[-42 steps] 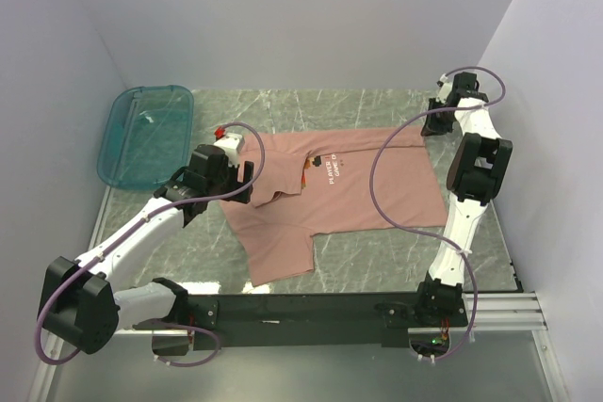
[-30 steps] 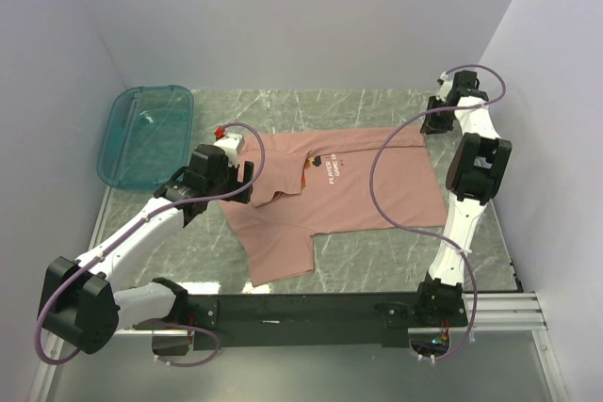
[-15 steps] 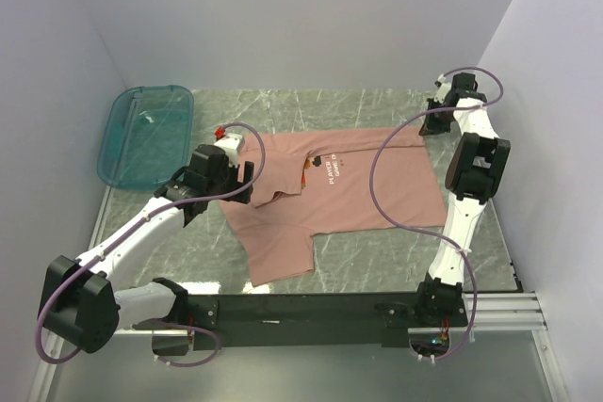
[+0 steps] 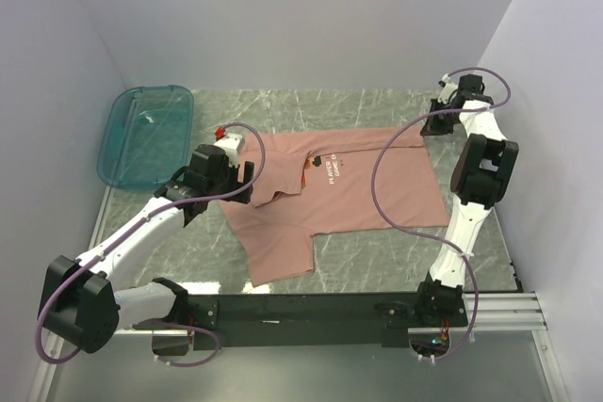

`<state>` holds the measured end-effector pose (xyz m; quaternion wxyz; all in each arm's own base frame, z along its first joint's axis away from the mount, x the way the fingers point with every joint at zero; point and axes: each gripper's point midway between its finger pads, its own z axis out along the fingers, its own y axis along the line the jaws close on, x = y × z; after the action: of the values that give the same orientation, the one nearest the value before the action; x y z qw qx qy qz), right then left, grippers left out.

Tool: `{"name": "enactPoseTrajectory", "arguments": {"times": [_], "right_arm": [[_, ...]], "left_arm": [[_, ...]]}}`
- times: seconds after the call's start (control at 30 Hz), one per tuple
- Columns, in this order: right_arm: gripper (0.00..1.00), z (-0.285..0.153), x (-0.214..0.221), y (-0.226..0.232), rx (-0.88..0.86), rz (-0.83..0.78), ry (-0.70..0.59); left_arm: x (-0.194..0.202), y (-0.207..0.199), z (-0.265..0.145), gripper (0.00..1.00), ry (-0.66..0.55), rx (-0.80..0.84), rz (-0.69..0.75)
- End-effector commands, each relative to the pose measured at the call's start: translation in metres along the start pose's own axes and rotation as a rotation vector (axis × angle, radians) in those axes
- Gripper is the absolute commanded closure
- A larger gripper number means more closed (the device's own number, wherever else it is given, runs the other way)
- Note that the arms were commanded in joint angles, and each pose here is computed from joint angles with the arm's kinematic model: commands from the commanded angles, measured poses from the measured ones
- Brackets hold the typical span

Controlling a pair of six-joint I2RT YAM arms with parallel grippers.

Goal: Fold and stack the t-shirts

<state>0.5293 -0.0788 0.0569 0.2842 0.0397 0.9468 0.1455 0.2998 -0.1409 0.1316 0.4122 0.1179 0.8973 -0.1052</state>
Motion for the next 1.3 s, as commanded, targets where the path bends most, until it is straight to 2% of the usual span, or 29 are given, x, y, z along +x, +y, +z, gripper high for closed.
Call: {"name": "enactPoseTrajectory", "arguments": {"times": [0.0, 0.47, 0.87, 1.27], "right_arm": [[1.00, -0.032, -0.027, 0.008, -0.018, -0.052, -0.100], [1.00, -0.041, 0.001, -0.008, 0.023, -0.138, -0.058], [1.00, -0.048, 0.005, -0.020, 0.065, -0.139, -0.075], [1.00, -0.041, 0.021, -0.035, 0.108, -0.137, -0.038]], "left_arm": [[-0.018, -0.006, -0.004, 0.14, -0.047, 0.025, 0.014], [-0.019, -0.010, -0.006, 0.14, -0.053, 0.046, 0.017], [-0.016, -0.017, -0.005, 0.15, -0.044, 0.079, 0.034], [-0.008, -0.025, 0.000, 0.16, -0.015, 0.106, 0.054]]}}
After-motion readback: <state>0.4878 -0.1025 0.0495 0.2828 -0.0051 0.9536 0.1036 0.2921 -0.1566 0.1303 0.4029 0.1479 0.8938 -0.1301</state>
